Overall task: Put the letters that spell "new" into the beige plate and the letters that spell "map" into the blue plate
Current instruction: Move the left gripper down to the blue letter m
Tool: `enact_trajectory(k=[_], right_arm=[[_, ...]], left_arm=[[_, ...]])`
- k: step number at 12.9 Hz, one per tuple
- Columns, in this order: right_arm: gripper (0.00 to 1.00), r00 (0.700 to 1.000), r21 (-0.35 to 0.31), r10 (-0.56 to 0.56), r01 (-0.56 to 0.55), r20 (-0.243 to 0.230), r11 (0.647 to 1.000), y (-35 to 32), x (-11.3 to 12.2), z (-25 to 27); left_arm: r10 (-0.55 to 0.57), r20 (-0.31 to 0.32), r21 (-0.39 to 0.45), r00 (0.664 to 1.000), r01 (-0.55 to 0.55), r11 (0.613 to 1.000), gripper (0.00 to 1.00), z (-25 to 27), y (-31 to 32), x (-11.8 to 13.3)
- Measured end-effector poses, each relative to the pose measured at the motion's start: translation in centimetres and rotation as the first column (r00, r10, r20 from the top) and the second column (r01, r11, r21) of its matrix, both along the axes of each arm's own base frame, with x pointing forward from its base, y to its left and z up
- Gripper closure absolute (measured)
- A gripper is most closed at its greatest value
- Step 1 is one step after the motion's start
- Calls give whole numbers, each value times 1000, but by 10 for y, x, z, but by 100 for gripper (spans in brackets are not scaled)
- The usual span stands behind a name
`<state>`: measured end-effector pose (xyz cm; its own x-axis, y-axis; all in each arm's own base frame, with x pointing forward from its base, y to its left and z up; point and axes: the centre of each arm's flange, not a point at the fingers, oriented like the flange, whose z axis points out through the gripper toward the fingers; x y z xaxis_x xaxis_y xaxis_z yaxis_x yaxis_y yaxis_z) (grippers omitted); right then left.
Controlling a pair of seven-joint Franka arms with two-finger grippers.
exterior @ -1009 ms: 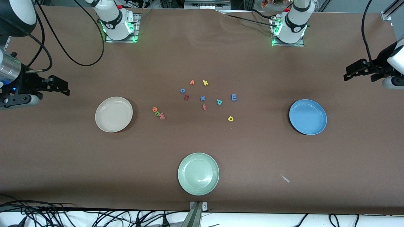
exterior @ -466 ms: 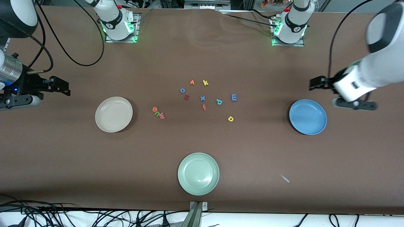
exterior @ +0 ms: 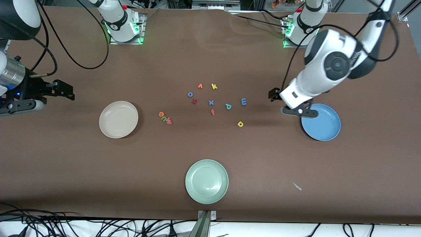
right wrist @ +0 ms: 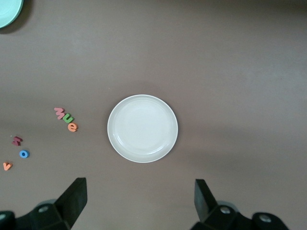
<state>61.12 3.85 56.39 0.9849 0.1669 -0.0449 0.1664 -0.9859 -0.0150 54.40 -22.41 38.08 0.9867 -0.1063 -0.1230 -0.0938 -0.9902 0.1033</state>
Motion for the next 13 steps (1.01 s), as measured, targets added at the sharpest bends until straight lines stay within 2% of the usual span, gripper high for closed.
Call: enact_trajectory(k=[3,7,9,13], right_arm=[[0,999,1,36,-36,-9,999,22,1,-6],[0,996,1,83,-83,-16,997,52,-1,-11],[0,996,1,84,-84,-35,996,52,3,-23],[0,991,1,84,-84,-104,996,51,16,-66]], left_arm=[[21,33,-15,999,-21,1000,0,-56,-29,-36],[84,88,64,993,-90,994,0,-115,-86,-75],[116,97,96,989,-125,987,0,-151,-100,-85],[178,57,79,982,-182,980,0,-186,-107,-83]])
